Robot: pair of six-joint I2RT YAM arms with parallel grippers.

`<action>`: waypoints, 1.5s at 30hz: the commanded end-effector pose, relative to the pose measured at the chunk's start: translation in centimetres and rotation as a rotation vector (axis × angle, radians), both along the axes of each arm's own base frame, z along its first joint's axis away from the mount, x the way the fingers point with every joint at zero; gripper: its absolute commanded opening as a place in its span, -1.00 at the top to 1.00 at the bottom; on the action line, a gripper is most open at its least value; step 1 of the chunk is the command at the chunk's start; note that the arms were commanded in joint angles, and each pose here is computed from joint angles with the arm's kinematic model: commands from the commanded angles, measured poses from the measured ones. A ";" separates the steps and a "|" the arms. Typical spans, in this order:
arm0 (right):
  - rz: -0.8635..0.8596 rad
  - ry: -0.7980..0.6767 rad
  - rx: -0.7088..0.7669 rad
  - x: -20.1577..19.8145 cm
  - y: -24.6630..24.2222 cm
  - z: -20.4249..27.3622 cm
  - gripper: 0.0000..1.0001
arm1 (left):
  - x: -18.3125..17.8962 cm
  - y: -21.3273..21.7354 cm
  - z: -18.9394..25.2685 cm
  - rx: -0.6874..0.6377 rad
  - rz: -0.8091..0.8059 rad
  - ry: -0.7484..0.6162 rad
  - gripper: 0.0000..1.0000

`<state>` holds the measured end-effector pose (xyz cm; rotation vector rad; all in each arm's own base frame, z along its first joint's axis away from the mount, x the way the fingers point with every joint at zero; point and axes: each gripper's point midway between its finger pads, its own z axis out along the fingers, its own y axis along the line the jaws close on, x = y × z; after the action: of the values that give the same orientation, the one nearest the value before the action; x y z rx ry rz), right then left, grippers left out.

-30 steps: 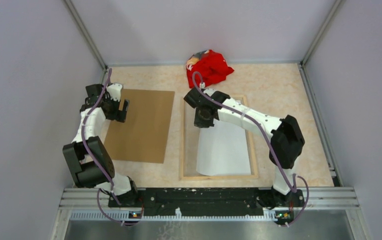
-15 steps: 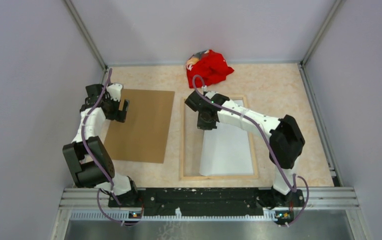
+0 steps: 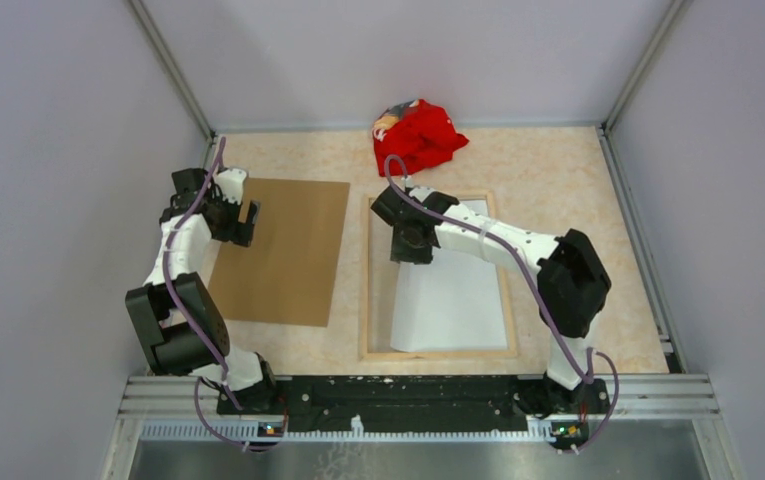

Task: Put the photo into the frame
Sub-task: Turn over the photo from the photo frame.

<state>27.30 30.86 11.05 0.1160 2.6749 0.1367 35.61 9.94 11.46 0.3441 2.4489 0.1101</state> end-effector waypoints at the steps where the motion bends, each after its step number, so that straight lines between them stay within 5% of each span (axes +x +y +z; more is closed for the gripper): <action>1: 0.012 -0.038 0.090 0.5 0.6 1.6 0.00 | 0.9 0.1 2.0 0.012 -0.019 -0.051 -0.97; 5: 0.003 -0.048 0.098 0.7 0.3 1.6 -0.54 | 0.9 0.2 2.2 0.025 -0.017 -0.055 -0.98; 13: 0.059 -0.048 0.116 0.3 0.6 1.5 -0.97 | 0.9 0.2 2.0 0.023 -0.018 -0.049 -0.97; 45: 0.066 -0.001 0.363 0.2 0.4 0.0 -0.97 | 1.2 1.2 3.0 0.072 0.003 -0.076 -0.97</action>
<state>26.96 30.90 8.92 0.1159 2.6877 0.5337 35.47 10.51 11.58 0.3602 2.4584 0.1519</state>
